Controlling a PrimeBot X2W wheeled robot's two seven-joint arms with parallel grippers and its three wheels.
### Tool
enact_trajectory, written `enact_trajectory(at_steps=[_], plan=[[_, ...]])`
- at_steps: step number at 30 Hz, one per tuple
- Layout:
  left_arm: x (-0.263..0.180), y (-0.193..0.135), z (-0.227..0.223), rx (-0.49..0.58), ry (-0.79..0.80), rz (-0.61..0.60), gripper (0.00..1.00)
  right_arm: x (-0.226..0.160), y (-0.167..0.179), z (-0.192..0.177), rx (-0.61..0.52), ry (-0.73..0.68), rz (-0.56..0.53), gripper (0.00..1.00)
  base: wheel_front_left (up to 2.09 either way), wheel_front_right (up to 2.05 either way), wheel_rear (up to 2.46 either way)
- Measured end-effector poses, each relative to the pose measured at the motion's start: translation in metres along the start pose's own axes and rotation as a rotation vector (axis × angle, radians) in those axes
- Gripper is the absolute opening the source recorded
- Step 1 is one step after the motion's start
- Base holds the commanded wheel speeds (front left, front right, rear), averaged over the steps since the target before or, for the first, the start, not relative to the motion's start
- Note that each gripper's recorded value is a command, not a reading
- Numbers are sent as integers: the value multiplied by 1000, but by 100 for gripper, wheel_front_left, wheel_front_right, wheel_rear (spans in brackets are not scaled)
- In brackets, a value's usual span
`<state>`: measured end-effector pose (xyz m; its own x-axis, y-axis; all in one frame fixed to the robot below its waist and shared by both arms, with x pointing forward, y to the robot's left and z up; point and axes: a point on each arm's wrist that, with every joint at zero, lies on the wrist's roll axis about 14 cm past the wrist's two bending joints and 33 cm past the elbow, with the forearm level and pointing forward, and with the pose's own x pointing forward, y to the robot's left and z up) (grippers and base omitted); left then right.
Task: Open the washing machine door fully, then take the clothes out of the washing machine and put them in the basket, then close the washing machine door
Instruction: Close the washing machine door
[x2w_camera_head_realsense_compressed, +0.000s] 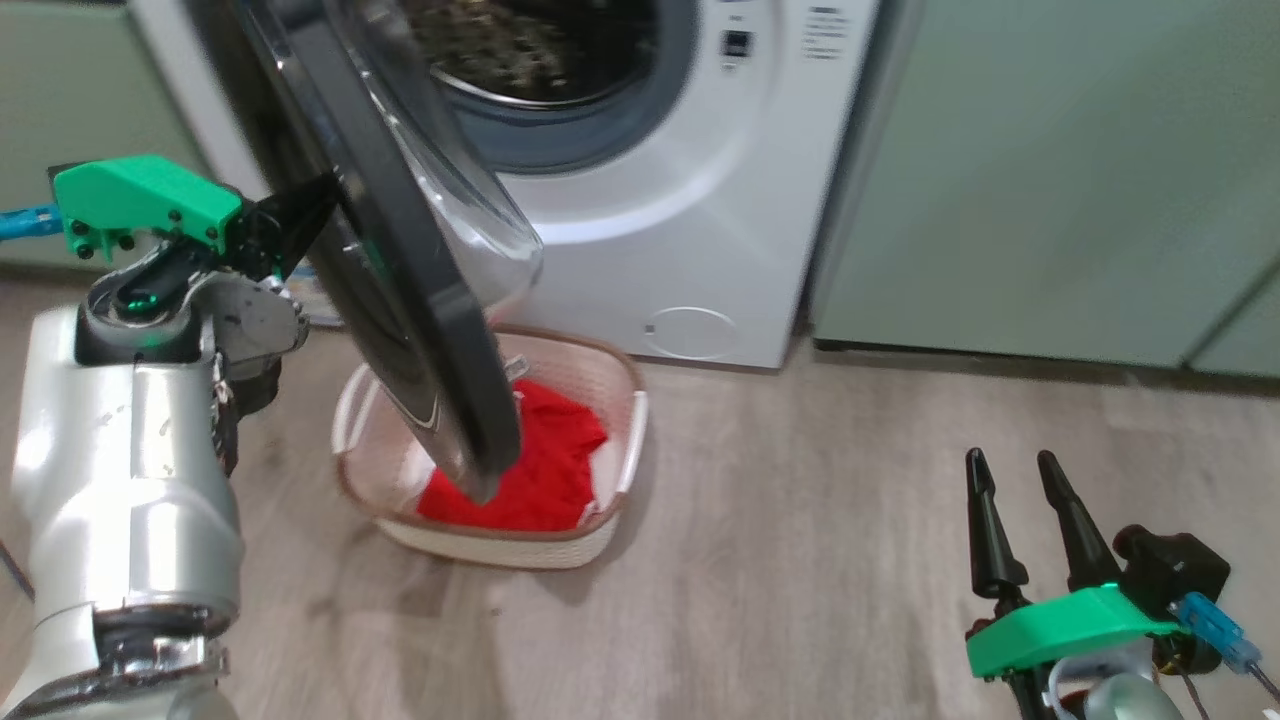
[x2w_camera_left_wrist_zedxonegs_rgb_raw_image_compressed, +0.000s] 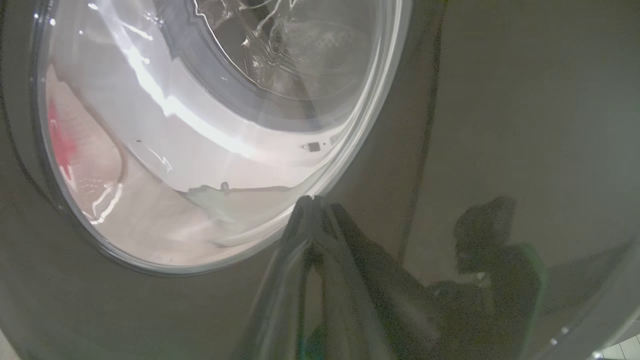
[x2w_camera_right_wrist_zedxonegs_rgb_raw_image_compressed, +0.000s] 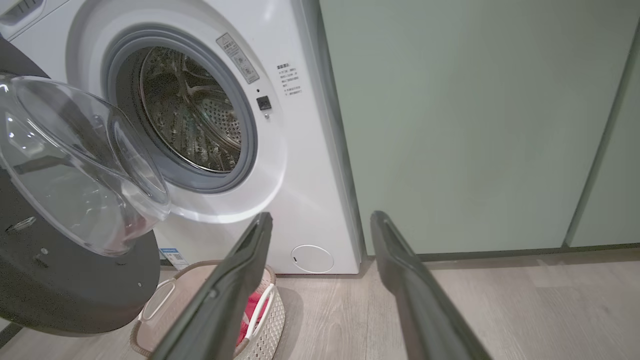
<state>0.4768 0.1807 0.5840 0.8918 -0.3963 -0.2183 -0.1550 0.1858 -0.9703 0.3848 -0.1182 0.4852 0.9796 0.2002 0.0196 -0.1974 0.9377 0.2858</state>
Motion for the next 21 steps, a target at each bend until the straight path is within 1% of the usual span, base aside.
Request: enact_trajectory(at_steps=[7,13,17,21], plan=[[46,-7,-39,22,74,-22,0,-23,-35,10,-4,-31,-114,100,0,0,0],[73,-17,-69,34,129,-66,0,-41,-57,18,-7,-55,-193,100,0,0,0],[81,-22,-78,17,139,-98,0,-49,-67,22,-8,-68,-227,100,0,0,0],[73,-21,-67,20,99,-112,0,-48,-68,26,-8,-80,-228,100,0,0,0]])
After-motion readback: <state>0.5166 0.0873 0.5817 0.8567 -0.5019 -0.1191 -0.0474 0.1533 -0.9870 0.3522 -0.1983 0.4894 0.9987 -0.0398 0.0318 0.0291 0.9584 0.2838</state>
